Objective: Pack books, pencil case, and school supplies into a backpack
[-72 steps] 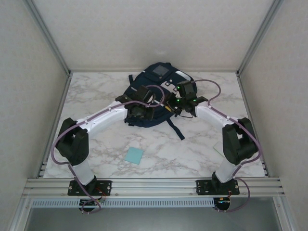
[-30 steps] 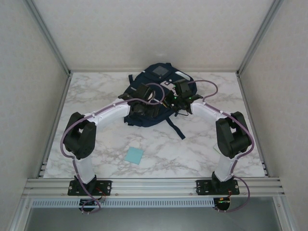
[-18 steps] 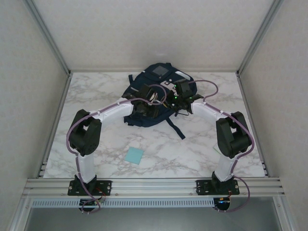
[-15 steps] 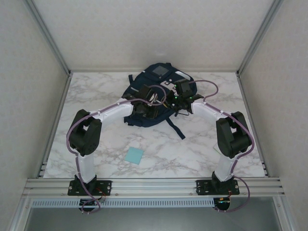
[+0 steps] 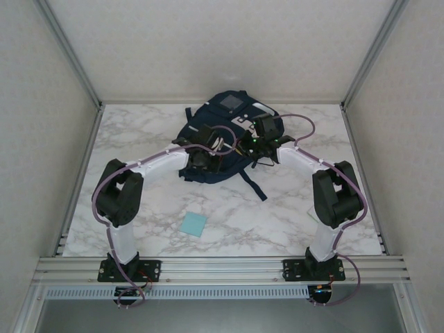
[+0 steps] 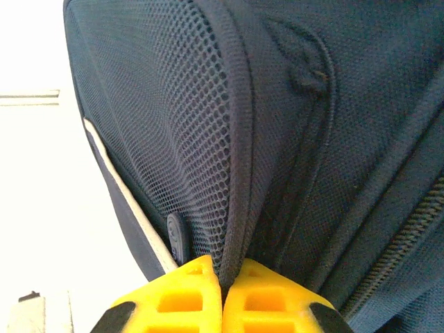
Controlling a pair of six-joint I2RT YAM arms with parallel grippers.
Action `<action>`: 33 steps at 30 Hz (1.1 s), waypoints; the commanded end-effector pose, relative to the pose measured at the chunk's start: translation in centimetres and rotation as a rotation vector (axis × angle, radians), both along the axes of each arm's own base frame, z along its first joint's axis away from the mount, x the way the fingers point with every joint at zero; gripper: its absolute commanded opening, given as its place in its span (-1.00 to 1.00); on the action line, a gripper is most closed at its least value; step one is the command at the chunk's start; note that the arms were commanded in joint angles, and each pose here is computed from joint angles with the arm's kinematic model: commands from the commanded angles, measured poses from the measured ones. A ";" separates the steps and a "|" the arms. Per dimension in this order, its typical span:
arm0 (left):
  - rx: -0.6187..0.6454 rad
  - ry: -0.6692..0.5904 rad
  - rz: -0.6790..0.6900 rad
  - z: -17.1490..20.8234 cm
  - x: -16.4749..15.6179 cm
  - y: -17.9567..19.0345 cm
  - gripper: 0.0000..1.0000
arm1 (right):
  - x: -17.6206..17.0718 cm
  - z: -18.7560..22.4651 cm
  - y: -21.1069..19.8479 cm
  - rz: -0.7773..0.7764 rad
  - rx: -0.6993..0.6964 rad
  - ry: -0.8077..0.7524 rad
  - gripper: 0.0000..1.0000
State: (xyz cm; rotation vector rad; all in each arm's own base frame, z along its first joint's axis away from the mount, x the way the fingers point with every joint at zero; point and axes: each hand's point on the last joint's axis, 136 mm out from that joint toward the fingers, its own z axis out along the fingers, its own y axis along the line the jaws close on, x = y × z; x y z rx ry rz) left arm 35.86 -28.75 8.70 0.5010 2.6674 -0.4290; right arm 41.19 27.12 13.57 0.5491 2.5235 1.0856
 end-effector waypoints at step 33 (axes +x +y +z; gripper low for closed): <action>-0.213 0.062 -0.049 6.4 -2.3 -5.8 -1.00 | 4.4 3.6 -10.9 -0.063 -0.152 -0.082 -0.19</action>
